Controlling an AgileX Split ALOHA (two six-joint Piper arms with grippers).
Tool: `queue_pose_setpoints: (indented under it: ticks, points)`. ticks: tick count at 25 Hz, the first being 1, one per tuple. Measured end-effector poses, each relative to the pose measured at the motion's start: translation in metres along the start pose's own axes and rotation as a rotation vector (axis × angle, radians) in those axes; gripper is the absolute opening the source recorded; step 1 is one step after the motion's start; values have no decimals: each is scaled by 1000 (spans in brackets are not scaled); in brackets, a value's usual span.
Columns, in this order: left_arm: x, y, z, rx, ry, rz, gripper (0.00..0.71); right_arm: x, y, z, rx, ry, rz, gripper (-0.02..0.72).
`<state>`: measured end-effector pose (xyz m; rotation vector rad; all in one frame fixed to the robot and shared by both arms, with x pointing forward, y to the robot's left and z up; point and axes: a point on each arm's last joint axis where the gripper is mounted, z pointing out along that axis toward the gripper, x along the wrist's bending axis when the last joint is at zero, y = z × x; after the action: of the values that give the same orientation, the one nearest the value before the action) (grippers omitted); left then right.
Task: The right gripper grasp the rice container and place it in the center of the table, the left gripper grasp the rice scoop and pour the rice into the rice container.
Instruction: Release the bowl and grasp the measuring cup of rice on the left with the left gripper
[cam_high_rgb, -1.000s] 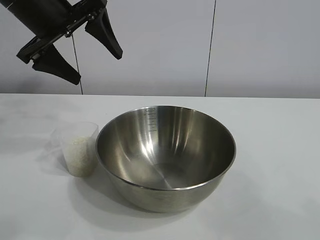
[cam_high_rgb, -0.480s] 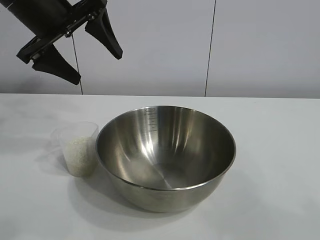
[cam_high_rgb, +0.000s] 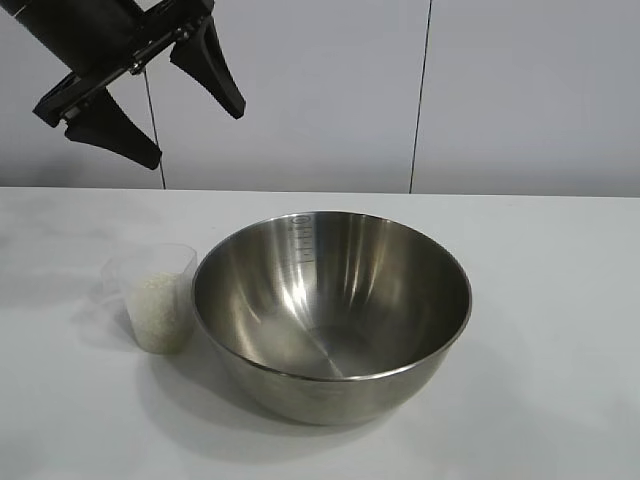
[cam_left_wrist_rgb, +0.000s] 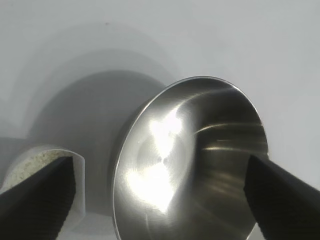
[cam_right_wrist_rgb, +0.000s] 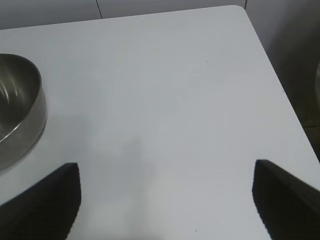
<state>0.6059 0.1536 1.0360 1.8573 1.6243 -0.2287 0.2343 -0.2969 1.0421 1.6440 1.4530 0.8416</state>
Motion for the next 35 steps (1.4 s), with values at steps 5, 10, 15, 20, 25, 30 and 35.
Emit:
queue_pose_setpoints:
  ticks: [5,10,15,20,25,30,35]
  points:
    - [1,3,0,-34,6,-9,659,0,0,0,0,0,0,639]
    - [0,3,0,-35,4,-41,659,0,0,0,0,0,0,639]
    - [3,9,-5,-77,12,-44,659,0,0,0,0,1,0,639]
    - [-3,16,-41,-334,200,158,619,0,0,0,0,1,0,639]
    - [-27,-11,-63,-569,379,551,603,0,0,0,0,1,0,639]
    - [-10,-58,-36,-671,305,692,603,0,0,0,2,1,0,639]
    - [18,-102,-17,-803,190,648,602,0,0,0,2,1,0,639]
